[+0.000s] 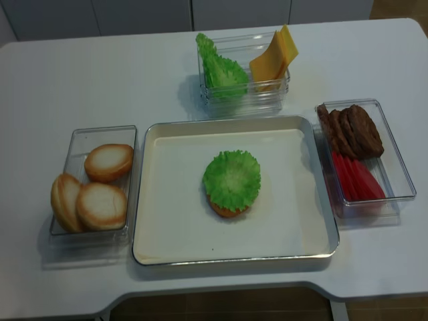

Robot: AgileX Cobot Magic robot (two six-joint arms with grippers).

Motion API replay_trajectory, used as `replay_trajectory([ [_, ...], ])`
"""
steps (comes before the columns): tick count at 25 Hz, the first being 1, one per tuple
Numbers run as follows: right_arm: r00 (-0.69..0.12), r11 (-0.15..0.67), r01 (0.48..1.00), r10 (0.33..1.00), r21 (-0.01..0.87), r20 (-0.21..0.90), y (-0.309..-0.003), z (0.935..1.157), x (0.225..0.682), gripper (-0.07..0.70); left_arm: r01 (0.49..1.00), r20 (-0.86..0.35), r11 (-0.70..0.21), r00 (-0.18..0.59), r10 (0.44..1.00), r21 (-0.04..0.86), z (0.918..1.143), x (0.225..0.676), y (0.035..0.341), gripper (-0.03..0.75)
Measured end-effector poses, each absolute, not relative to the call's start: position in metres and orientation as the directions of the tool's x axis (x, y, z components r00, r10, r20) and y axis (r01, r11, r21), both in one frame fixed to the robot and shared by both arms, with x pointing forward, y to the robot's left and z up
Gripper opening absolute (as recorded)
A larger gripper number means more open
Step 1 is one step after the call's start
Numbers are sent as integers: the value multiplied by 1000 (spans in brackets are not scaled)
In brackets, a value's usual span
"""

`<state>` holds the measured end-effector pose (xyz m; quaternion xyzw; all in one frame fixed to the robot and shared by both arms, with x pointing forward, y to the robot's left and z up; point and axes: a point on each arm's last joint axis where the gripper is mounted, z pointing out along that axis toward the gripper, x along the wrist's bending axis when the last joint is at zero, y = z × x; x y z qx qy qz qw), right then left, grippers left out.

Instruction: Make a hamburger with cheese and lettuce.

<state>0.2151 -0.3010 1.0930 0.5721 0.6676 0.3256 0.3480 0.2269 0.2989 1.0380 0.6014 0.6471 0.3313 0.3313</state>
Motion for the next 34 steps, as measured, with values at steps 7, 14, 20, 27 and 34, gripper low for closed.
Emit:
replay_trajectory([
  [7,-154,175,563,982,808,-105,-298,1051,214,514,559,-30,57,-57,998,827,1038,227,299,530],
  [14,-171,177,581,981,794,-94,-297,1042,218,512,559,-30,57,-57,998,827,1038,227,299,530],
  [20,-168,177,551,981,815,-100,-296,1042,223,510,559,-30,57,-57,998,827,1038,227,299,530],
  [27,-161,174,521,981,836,-104,-296,1038,229,496,559,-30,57,-57,998,827,1038,227,299,530],
  [34,-160,174,516,982,839,-105,-296,1039,230,486,559,-30,57,-57,998,827,1038,227,299,531],
])
